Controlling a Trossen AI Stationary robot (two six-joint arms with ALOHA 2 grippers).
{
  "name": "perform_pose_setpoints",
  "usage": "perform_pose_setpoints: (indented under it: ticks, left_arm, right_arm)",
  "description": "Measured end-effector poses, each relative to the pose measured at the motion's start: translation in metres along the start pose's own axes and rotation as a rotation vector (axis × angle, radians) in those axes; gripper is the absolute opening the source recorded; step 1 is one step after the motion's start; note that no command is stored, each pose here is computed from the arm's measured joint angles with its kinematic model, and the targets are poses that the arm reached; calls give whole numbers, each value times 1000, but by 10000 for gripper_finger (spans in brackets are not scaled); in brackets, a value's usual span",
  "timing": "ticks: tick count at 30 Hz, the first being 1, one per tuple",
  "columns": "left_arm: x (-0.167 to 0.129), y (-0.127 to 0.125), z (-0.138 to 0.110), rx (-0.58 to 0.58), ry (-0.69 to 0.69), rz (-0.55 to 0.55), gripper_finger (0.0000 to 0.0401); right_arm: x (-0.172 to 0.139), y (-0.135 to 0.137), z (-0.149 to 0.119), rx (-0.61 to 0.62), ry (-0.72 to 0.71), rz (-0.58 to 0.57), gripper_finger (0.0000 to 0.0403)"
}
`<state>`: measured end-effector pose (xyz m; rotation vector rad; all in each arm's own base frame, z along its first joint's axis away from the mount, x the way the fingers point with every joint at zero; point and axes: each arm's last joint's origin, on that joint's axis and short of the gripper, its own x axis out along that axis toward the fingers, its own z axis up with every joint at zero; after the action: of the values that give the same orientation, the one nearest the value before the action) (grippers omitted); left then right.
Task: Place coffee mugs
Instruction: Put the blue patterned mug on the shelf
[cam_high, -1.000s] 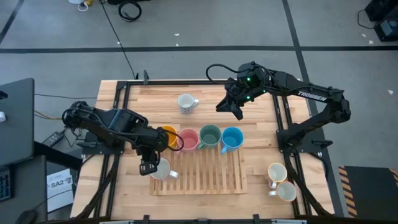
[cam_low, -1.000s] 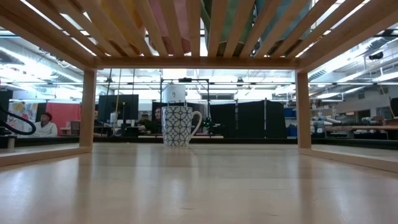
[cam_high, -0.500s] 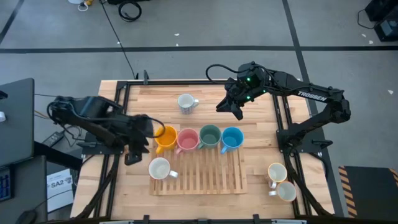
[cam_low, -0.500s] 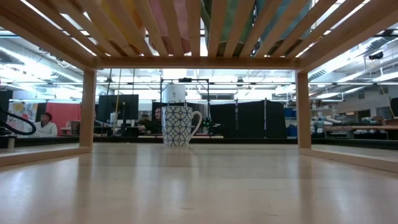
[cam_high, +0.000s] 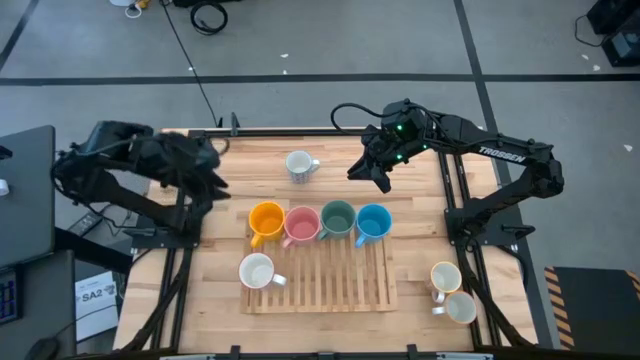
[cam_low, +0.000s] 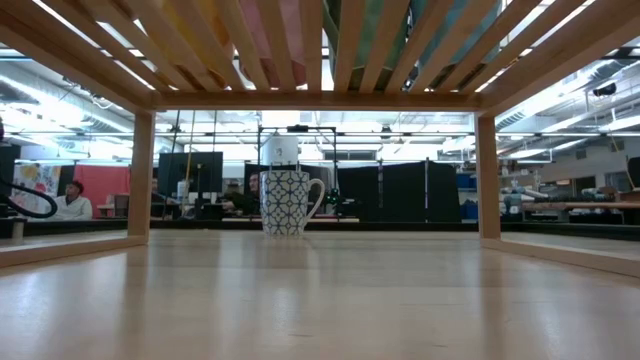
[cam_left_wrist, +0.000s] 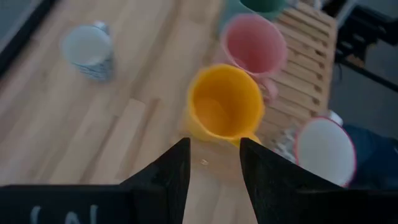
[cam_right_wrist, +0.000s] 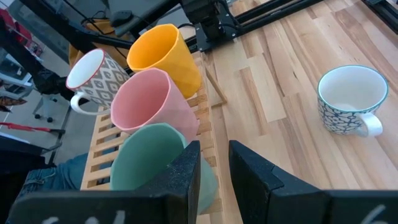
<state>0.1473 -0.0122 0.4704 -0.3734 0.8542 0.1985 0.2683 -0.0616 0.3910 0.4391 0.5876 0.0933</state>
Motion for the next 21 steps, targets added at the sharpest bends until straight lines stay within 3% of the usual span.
perform_pose_setpoints:
  ticks: [5,11,21]
  left_arm:
    - [0,18,8,-18,-30,81,146]
    - [7,37,19,66,-17,158,146]
    - [5,61,29,180,-53,179,146]
  right_arm:
    - [0,0,0,-1,0,0,90]
    - [0,0,0,-3,-3,-11,90]
    - [-1,-6,8,-45,-123,-262,90]
